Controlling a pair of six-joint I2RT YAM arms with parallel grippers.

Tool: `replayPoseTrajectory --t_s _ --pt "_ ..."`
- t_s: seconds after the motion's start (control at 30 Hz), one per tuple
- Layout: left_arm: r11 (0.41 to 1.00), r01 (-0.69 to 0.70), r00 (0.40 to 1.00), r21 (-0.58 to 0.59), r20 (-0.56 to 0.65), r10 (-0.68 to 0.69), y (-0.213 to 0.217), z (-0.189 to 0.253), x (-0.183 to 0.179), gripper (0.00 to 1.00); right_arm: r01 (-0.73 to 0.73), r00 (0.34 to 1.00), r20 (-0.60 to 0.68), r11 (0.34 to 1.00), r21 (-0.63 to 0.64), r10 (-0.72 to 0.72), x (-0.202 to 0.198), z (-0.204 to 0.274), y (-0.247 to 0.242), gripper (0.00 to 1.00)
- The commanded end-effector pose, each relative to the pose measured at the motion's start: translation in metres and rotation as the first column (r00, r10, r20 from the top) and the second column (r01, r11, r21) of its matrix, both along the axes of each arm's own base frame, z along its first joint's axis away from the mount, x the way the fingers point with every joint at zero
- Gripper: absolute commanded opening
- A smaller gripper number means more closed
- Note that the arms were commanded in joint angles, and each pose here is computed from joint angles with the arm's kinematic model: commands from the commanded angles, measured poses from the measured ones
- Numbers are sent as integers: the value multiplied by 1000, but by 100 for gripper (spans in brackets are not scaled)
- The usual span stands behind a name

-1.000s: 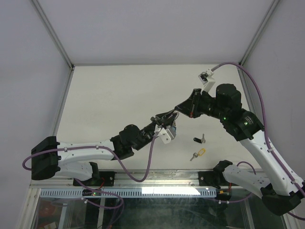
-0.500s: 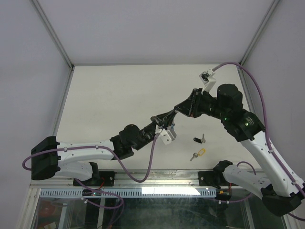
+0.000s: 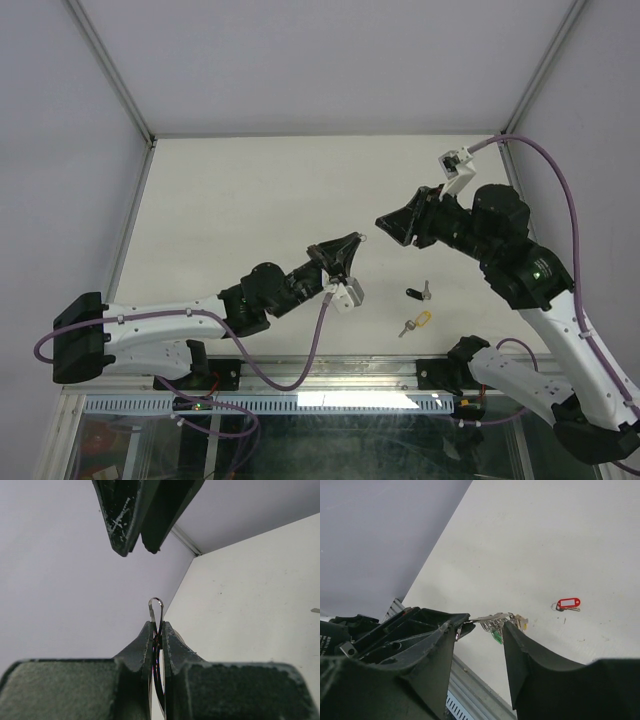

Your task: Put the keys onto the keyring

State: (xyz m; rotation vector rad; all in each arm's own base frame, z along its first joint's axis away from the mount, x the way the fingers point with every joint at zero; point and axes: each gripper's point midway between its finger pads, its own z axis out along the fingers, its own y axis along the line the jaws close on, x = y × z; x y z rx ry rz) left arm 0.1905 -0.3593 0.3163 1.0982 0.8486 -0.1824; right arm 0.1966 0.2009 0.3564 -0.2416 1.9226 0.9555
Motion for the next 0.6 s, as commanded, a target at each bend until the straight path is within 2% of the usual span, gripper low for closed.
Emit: replayPoseTrajectory --t_s 0.0,0.2,0.57 --pt "998 -15 998 -55 65 18 10 30 -3 0 -49 999 -7 998 25 49 -4 12 8 48" --pt "997 -36 998 -73 51 40 10 32 1 0 -98 987 -117 992 80 107 -11 5 23 54" --pt "996 -30 998 -82 54 35 6 35 1 0 -101 968 -214 984 147 131 -22 -7 32 50"
